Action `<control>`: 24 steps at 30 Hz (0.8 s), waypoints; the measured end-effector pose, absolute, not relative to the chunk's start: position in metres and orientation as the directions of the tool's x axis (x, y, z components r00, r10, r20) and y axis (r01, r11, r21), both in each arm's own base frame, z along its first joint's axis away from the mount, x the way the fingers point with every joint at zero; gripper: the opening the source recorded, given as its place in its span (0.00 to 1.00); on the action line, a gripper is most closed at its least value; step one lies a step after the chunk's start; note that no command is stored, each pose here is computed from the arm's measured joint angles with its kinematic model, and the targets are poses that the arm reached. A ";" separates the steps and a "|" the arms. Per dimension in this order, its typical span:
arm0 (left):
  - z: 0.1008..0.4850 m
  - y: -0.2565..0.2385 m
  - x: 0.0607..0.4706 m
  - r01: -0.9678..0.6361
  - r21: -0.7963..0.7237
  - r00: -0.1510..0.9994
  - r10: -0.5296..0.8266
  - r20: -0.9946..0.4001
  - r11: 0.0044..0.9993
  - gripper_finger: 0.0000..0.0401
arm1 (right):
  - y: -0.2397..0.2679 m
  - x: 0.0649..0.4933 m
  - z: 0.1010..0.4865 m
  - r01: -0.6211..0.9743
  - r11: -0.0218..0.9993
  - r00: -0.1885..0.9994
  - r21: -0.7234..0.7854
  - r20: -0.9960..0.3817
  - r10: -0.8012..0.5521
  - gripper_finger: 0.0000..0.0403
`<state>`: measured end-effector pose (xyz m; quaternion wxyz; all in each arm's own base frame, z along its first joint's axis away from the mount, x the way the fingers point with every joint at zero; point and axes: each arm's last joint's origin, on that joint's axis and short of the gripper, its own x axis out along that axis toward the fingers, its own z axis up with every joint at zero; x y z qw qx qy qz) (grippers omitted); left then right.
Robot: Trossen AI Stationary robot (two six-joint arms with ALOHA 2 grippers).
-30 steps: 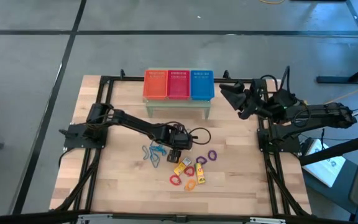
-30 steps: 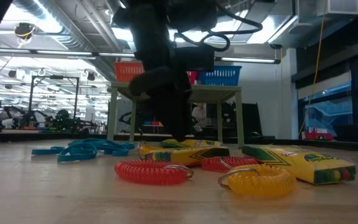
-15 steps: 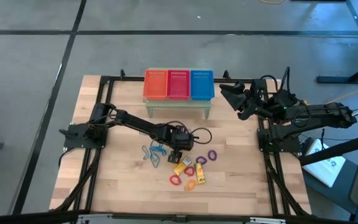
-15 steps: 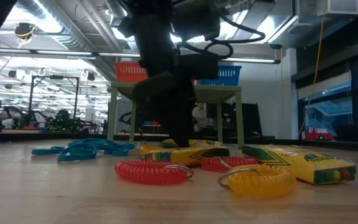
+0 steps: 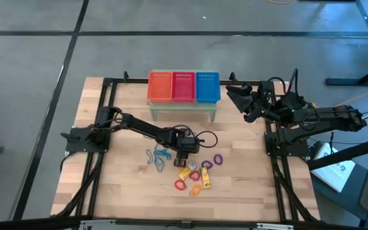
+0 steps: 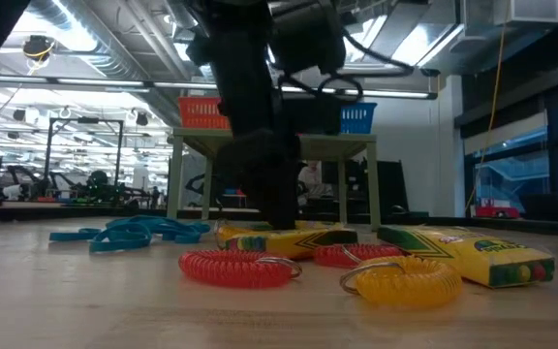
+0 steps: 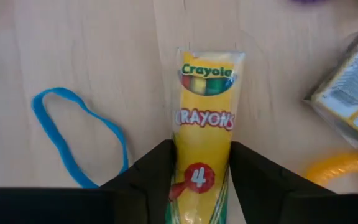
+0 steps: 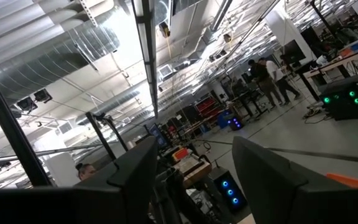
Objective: Pick & Place Office Desk Supplies
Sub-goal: Put the yellow box of crayon into the orange bin on the shelf
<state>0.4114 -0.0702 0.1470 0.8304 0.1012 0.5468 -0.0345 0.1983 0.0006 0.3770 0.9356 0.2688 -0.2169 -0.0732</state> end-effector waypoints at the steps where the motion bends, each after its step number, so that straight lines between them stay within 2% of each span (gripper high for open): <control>1: 0.144 -0.071 0.412 0.160 0.122 0.392 0.050 -0.918 0.980 0.39 | 0.001 0.198 0.377 0.020 0.844 0.895 0.535 0.366 -0.254 0.53; 8: 0.126 -0.074 0.413 0.125 0.107 0.353 0.057 -0.934 0.986 0.47 | 0.001 0.198 0.377 0.019 0.843 0.895 0.537 0.366 -0.254 0.53; 11: 0.126 -0.075 0.412 0.117 0.101 0.352 0.054 -0.935 0.988 0.47 | 0.001 0.198 0.377 0.018 0.843 0.896 0.537 0.366 -0.252 0.53; 14: 0.125 -0.075 0.412 0.116 0.085 0.349 0.039 -0.936 0.990 0.39 | 0.001 0.198 0.377 0.019 0.845 0.896 0.535 0.366 -0.252 0.53; 20: 0.137 -0.075 0.417 0.107 0.054 0.372 0.010 -0.928 0.993 0.12 | 0.001 0.198 0.378 0.014 0.845 0.892 0.535 0.374 -0.252 0.53; 24: 0.159 -0.068 0.428 0.104 -0.001 0.424 -0.045 -0.905 0.995 0.12 | 0.001 0.197 0.379 0.003 0.847 0.887 0.531 0.391 -0.248 0.53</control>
